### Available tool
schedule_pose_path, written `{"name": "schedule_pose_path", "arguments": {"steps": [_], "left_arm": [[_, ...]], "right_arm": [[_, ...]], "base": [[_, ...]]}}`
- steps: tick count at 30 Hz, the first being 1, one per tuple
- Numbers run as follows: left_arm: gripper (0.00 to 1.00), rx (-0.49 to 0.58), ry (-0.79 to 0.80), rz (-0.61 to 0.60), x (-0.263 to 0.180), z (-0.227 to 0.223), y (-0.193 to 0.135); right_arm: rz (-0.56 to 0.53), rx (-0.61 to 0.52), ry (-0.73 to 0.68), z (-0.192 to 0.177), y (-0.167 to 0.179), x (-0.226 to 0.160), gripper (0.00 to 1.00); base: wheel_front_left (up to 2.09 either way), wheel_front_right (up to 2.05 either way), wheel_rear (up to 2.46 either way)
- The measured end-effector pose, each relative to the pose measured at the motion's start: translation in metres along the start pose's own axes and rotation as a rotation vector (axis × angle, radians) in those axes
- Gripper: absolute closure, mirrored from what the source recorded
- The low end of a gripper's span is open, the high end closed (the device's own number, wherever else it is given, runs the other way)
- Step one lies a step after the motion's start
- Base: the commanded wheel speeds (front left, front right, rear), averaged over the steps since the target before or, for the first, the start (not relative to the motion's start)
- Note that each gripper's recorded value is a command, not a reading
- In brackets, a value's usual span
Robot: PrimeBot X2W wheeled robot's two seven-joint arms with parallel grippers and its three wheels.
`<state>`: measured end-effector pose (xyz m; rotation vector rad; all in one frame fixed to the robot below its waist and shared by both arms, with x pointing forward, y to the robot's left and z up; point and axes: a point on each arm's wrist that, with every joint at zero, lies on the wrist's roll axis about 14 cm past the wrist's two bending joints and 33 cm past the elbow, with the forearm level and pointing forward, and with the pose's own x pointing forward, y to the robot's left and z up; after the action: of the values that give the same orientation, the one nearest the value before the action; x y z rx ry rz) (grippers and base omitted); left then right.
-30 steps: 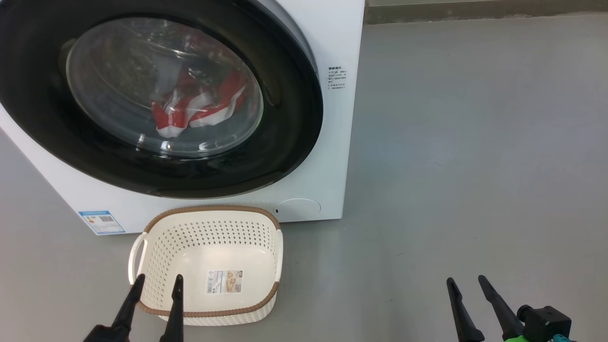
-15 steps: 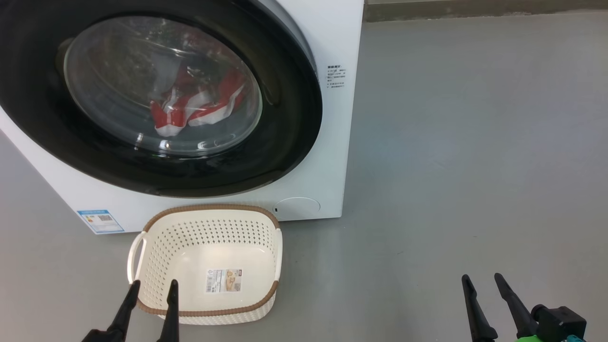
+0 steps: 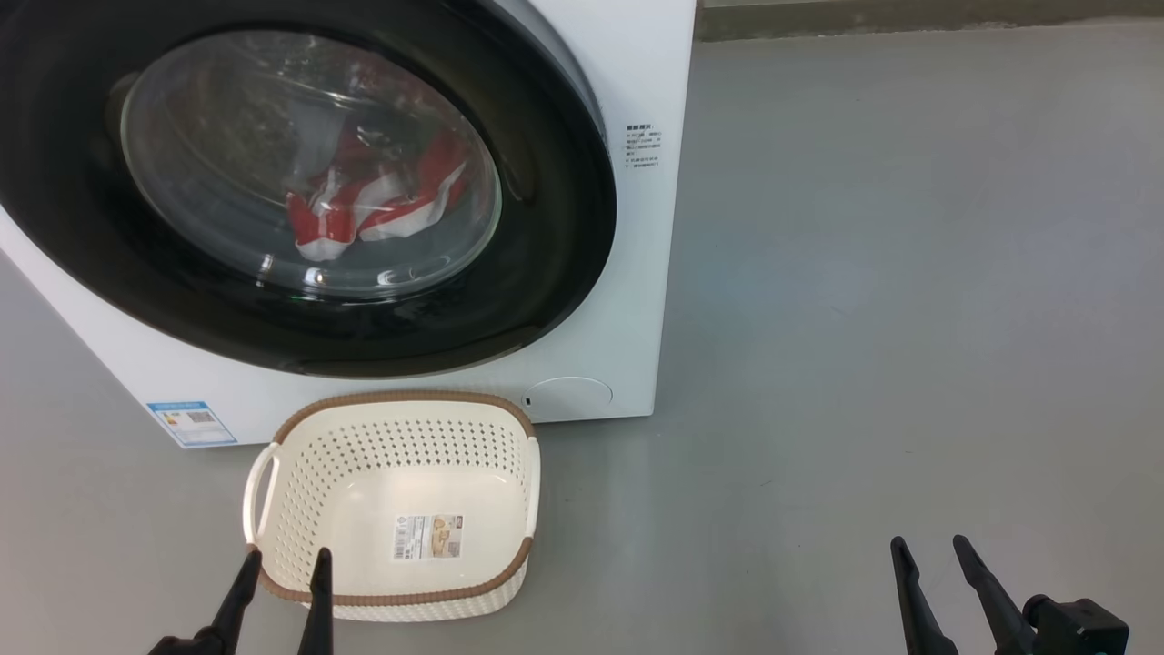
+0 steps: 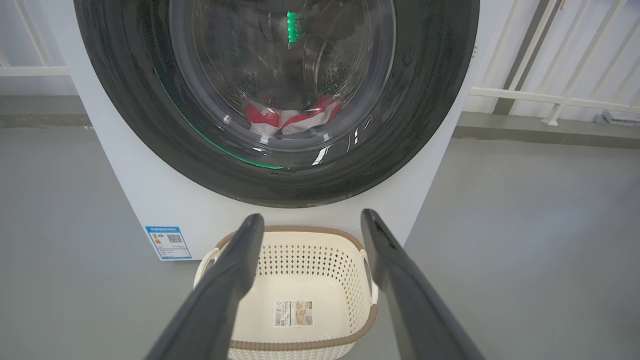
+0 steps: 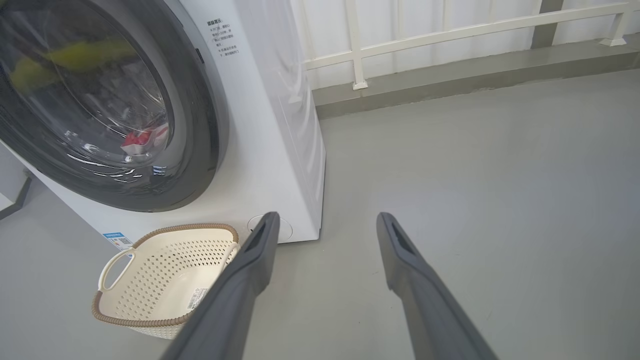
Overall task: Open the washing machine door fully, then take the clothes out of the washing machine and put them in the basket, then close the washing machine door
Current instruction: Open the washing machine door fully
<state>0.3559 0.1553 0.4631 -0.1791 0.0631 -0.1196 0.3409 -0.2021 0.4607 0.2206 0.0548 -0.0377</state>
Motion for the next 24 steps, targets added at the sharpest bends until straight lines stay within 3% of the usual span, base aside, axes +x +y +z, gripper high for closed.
{"name": "schedule_pose_path", "arguments": {"steps": [24], "left_arm": [[0.00,0.033,-0.015,0.000,0.0001,0.0050,-0.0007]], "right_arm": [[0.003,0.005,-0.006,0.0015,0.0023,0.0004,0.00]], "base": [[0.00,0.00,0.00]]}}
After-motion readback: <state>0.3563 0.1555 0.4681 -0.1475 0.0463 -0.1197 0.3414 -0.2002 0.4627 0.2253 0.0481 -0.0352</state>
